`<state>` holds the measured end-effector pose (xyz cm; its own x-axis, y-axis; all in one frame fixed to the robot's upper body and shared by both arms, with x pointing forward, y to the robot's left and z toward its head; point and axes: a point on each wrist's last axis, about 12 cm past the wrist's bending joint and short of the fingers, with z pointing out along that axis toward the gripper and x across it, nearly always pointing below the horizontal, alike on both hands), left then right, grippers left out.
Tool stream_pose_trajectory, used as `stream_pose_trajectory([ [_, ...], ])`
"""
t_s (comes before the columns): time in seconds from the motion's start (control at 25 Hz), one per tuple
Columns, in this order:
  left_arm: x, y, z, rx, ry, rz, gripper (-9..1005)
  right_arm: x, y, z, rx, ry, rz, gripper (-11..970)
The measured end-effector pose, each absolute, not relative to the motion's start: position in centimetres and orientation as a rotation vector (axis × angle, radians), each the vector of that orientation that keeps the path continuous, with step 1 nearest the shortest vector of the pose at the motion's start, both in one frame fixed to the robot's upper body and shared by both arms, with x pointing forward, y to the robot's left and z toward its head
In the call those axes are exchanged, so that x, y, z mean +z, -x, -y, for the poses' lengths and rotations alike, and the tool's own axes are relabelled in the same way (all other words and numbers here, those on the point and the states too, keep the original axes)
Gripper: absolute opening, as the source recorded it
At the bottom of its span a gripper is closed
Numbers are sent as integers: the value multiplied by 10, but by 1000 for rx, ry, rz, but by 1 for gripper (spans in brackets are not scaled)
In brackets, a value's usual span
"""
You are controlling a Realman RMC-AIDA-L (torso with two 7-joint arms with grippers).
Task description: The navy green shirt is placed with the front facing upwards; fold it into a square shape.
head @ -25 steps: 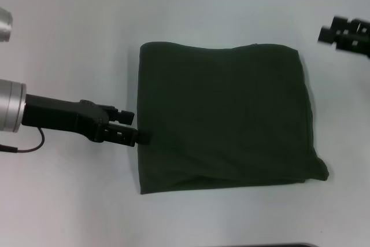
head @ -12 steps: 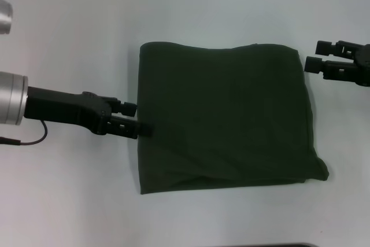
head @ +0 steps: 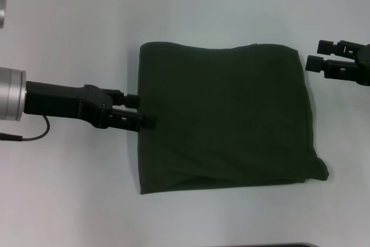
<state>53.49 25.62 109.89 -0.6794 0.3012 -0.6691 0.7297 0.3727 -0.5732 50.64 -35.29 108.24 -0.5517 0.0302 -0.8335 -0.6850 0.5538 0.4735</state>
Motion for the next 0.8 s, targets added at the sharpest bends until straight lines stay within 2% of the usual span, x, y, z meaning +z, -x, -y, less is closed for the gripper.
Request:
stream_pose_trajectory([
  [0.8, 1099, -536, -252, -1247, -915, -2169, 901, 1082, -507, 352, 1063, 524, -1940, 913],
])
